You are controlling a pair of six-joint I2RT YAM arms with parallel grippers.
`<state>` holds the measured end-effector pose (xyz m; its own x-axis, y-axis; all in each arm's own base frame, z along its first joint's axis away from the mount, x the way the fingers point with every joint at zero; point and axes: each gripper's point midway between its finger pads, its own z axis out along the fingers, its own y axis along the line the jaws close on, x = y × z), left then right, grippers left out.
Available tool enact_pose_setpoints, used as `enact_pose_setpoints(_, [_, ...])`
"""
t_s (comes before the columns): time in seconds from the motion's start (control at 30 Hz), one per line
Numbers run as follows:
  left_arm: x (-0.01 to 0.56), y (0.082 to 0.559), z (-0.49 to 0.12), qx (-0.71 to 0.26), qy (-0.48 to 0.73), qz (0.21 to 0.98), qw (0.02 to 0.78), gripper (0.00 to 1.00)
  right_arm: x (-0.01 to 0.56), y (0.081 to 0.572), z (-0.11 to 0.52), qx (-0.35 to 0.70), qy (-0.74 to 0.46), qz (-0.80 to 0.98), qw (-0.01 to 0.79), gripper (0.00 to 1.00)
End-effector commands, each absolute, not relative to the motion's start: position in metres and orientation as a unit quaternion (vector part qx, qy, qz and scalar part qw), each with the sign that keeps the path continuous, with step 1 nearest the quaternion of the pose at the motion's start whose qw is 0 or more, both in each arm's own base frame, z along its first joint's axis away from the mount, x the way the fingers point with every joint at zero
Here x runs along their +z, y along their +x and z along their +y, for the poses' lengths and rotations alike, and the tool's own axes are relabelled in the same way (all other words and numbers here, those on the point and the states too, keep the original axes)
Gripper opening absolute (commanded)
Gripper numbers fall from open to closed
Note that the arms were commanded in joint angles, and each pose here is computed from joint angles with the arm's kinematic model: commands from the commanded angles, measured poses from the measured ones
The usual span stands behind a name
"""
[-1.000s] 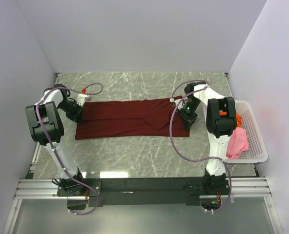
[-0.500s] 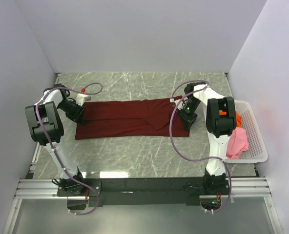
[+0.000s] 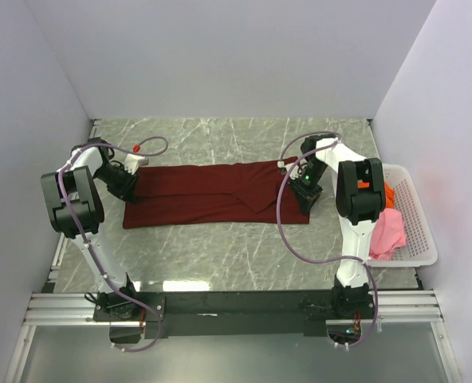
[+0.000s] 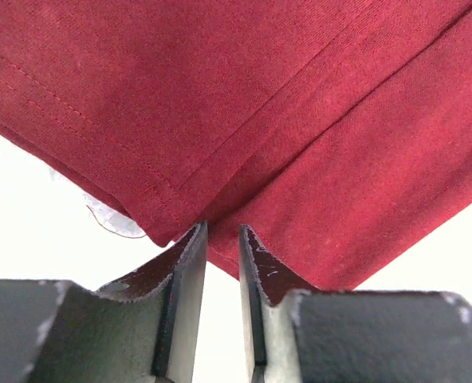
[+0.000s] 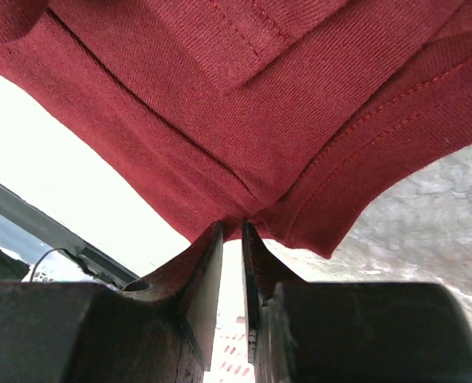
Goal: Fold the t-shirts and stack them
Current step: Fold the tshirt
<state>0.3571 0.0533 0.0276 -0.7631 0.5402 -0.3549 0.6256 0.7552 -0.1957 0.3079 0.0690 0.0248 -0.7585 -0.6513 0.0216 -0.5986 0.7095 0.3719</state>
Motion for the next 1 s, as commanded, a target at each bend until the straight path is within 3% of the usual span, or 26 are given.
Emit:
enact_pose_setpoints(0.0, [0.029, 0.353, 0.053, -0.151, 0.326, 0.923, 0.140, 0.28, 0.028, 0.315, 0.070, -0.170, 0.339, -0.922, 0.073, 0.23])
enact_pose_setpoints(0.3, [0.039, 0.352, 0.051, -0.158, 0.328, 0.919, 0.150, 0.01, 0.027, 0.316, 0.069, -0.165, 0.336, -0.924, 0.075, 0.23])
enact_pose_setpoints(0.97, [0.060, 0.374, 0.070, -0.138, 0.290, 0.925, 0.204, 0.01, 0.026, 0.318, 0.072, -0.155, 0.341, -0.924, 0.074, 0.24])
